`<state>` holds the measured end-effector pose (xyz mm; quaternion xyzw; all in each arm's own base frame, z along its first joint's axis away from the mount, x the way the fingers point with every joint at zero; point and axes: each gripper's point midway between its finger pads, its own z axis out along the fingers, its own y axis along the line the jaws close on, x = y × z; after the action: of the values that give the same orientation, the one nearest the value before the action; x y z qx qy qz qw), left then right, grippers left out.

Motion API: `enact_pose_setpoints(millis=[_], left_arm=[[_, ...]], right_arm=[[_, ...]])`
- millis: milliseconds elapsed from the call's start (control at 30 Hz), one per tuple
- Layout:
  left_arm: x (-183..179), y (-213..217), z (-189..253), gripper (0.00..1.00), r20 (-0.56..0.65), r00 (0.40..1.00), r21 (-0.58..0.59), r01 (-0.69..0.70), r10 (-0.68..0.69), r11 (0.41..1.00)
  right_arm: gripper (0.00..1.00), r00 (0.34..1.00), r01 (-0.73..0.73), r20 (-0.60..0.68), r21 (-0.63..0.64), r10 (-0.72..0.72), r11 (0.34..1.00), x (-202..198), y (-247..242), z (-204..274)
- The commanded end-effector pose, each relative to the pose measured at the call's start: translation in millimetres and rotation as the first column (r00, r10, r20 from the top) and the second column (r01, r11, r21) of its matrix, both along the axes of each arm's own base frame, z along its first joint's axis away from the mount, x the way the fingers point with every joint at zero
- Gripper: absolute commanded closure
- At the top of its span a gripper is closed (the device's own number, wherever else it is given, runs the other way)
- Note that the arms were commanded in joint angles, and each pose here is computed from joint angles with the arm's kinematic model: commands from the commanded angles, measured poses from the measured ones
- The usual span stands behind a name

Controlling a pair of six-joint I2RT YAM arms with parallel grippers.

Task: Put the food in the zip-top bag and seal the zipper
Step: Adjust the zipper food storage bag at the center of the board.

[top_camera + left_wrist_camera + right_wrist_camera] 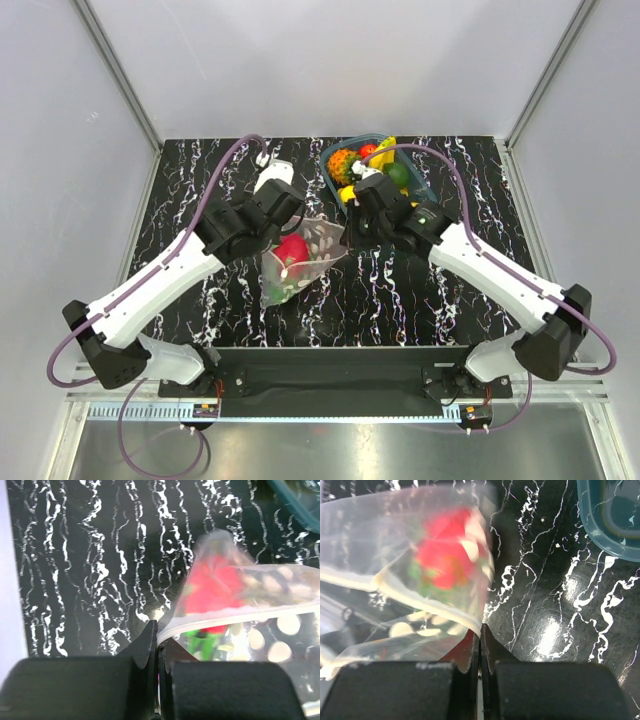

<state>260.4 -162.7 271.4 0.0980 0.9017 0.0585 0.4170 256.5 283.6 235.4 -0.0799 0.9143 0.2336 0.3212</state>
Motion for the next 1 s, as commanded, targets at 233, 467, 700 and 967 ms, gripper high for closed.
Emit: enact_pose_setpoints(millis=[233, 467, 700, 967], left_arm=[[12, 2, -14, 1.00, 0.052, 0.999, 0.035, -0.010, 0.008, 0.999], [19, -4, -19, 0.99, 0.030, 1.000, 0.063, -0.005, 0.003, 0.998], [15, -11, -23, 0.99, -0.038, 0.998, 0.099, 0.057, -0.054, 0.993], [13, -19, -34, 1.00, -0.095, 0.984, 0.133, 0.161, -0.149, 0.978]], right_arm=[[0.48, 0.999, 0.004, 0.048, -0.062, -0.001, 0.998, 29, 6, -11], [0.32, 0.992, 0.036, 0.122, -0.037, -0.032, 0.999, 31, -10, 12], [0.31, 0.978, 0.108, 0.169, 0.087, -0.122, 0.990, 52, -59, 28], [0.34, 0.985, 0.007, 0.171, -0.113, 0.012, 0.994, 85, -85, -10]])
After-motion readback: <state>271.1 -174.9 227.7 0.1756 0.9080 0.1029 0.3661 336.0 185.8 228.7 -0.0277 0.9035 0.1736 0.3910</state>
